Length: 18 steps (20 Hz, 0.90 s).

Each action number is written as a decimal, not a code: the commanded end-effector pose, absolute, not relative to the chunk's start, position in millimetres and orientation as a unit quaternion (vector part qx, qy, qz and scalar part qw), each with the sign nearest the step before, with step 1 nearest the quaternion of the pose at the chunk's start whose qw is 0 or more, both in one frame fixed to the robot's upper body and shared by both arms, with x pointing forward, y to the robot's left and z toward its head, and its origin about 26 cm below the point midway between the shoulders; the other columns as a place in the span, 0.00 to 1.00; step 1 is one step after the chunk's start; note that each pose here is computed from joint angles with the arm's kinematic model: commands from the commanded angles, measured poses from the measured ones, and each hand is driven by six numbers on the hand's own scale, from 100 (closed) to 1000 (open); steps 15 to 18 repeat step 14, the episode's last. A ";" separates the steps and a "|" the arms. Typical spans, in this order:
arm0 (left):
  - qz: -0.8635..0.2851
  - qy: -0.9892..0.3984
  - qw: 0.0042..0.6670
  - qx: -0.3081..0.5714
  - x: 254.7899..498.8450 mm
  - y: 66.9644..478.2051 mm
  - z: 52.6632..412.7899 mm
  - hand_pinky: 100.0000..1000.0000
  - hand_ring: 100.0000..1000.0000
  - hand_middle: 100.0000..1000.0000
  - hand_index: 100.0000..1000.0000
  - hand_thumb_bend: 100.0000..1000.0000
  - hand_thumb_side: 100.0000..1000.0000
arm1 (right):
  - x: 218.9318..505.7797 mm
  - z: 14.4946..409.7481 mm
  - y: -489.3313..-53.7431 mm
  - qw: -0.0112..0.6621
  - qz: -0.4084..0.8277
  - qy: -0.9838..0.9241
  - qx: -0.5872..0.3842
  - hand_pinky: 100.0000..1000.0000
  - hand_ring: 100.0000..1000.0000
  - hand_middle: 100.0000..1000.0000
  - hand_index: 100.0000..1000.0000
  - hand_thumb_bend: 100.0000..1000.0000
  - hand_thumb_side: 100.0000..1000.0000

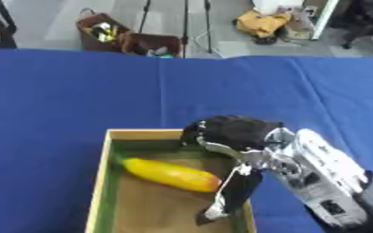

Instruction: Pick up objects on the table and place them in the box.

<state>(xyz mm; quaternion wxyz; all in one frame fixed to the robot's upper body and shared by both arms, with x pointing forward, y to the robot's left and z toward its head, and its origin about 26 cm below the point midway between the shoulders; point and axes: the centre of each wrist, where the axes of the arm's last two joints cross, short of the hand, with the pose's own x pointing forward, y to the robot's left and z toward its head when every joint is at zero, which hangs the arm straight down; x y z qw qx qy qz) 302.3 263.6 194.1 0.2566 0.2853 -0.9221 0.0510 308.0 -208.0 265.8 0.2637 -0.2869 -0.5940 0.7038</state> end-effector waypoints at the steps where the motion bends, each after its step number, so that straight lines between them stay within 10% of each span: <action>1: 0.050 -0.923 0.245 0.292 299.5 267.3 200.2 0.41 0.60 0.67 0.76 0.00 1.00 | 304.4 283.4 -214.1 0.241 0.677 -0.626 -0.303 0.79 0.84 0.73 0.82 0.74 0.47; 7: 0.051 -0.923 0.247 0.291 299.2 267.3 199.1 0.42 0.60 0.67 0.76 0.00 1.00 | 303.6 309.9 -234.3 0.210 0.549 -0.746 -0.313 0.76 0.81 0.69 0.81 0.50 0.85; 9: 0.052 -0.923 0.247 0.289 299.3 267.0 199.1 0.42 0.60 0.67 0.76 0.00 1.00 | 302.8 315.0 -243.5 0.207 0.491 -0.789 -0.307 0.76 0.81 0.67 0.81 0.23 0.86; 12: 0.052 -0.924 0.247 0.288 299.4 266.9 199.3 0.42 0.61 0.67 0.76 0.00 1.00 | 301.3 316.9 -259.7 0.216 0.411 -0.835 -0.296 0.74 0.81 0.65 0.80 0.08 0.89; 18: 0.052 -0.924 0.246 0.286 299.4 266.6 199.4 0.42 0.61 0.67 0.76 0.00 1.00 | 300.2 315.7 -270.5 0.223 0.360 -0.859 -0.287 0.73 0.80 0.65 0.80 0.00 0.89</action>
